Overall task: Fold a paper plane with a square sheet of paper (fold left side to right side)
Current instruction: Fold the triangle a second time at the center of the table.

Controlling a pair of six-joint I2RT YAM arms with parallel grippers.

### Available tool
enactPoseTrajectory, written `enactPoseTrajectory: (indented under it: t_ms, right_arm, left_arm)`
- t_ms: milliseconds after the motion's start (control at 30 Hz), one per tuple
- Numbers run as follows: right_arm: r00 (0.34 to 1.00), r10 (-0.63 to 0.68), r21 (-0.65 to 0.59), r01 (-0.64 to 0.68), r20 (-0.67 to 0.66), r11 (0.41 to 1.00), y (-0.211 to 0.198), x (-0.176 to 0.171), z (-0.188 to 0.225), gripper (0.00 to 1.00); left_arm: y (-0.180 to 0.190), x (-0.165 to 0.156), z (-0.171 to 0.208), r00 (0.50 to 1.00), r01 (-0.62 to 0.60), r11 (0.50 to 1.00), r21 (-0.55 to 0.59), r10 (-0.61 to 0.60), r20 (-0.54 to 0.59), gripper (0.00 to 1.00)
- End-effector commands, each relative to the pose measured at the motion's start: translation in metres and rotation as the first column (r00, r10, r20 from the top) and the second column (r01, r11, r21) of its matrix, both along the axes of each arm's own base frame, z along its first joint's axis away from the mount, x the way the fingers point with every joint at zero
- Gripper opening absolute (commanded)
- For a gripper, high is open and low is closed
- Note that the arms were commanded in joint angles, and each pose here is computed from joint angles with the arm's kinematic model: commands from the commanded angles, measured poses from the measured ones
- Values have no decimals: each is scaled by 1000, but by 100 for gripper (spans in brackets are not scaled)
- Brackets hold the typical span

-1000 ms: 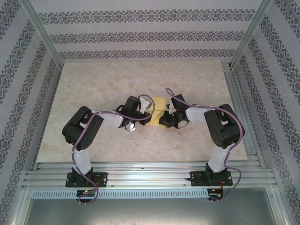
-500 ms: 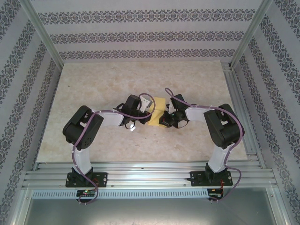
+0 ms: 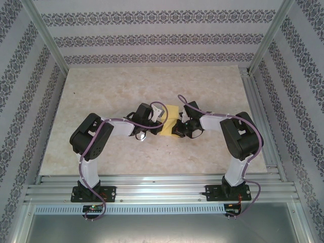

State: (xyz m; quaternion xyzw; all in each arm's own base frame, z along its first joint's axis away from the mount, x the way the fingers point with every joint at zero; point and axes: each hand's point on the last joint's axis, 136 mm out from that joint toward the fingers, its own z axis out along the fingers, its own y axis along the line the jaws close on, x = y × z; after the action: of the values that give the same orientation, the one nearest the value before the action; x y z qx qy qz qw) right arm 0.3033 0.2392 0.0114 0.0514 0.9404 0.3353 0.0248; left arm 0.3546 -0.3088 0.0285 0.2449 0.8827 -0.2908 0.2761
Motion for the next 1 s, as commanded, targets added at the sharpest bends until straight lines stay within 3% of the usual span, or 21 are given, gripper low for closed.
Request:
enactPoseTrajectory:
  t_ms: [0,967]
  right_arm:
    - [997,-6,-142,-6,-79,990,-18,-20,-36,4]
    - [996,-2,-146,-11,-85,989,-17,-21,-39,4]
  left_arm:
    - [2,9,3,1000,-3,1000,13,3,21,0]
    - [5,12,-3,1000,-9,999,44,8,25,0]
